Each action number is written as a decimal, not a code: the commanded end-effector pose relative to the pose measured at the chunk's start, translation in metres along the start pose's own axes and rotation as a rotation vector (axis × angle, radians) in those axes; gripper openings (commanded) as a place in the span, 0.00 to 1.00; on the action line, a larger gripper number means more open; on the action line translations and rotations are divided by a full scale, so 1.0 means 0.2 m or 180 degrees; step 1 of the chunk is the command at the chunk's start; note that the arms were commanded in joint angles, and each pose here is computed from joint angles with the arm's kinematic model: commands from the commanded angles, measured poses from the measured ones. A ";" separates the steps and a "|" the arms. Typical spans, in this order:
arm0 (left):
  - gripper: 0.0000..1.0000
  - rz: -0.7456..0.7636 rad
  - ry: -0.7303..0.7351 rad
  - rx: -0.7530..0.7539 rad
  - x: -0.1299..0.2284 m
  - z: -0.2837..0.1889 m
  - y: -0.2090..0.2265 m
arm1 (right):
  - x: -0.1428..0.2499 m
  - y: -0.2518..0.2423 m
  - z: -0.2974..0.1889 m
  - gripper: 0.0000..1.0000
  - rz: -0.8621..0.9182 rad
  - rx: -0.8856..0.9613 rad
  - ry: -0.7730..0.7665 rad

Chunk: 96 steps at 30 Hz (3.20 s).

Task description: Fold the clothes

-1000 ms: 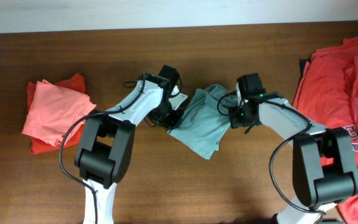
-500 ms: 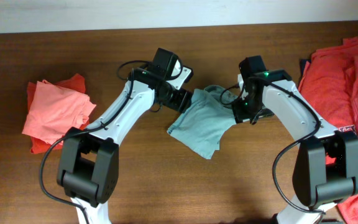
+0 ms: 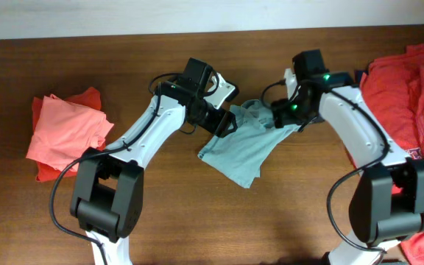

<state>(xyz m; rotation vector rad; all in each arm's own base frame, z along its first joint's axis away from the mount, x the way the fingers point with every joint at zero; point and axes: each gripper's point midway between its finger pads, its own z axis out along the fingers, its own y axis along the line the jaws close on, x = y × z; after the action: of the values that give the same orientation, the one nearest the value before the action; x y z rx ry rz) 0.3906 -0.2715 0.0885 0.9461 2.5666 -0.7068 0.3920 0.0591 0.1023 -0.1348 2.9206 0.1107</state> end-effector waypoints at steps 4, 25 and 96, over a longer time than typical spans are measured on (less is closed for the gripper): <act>0.72 0.0334 0.0113 0.0111 0.05 0.04 -0.02 | -0.09 -0.11 -0.12 0.87 0.0536 -0.0243 -0.0206; 0.72 0.0323 0.0129 0.0114 0.06 0.05 -0.02 | -0.16 0.26 -0.41 0.95 -0.0853 -0.2271 -0.0872; 0.00 -0.0249 0.0006 -0.0516 -0.05 0.00 0.28 | 0.20 0.27 0.15 0.63 0.0366 -0.1732 0.0376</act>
<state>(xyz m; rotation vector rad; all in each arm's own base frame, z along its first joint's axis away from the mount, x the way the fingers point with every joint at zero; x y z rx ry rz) 0.4318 -0.2387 0.0552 0.8191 2.6544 -0.5183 0.3533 0.0898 0.0795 -0.0878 2.9104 0.8817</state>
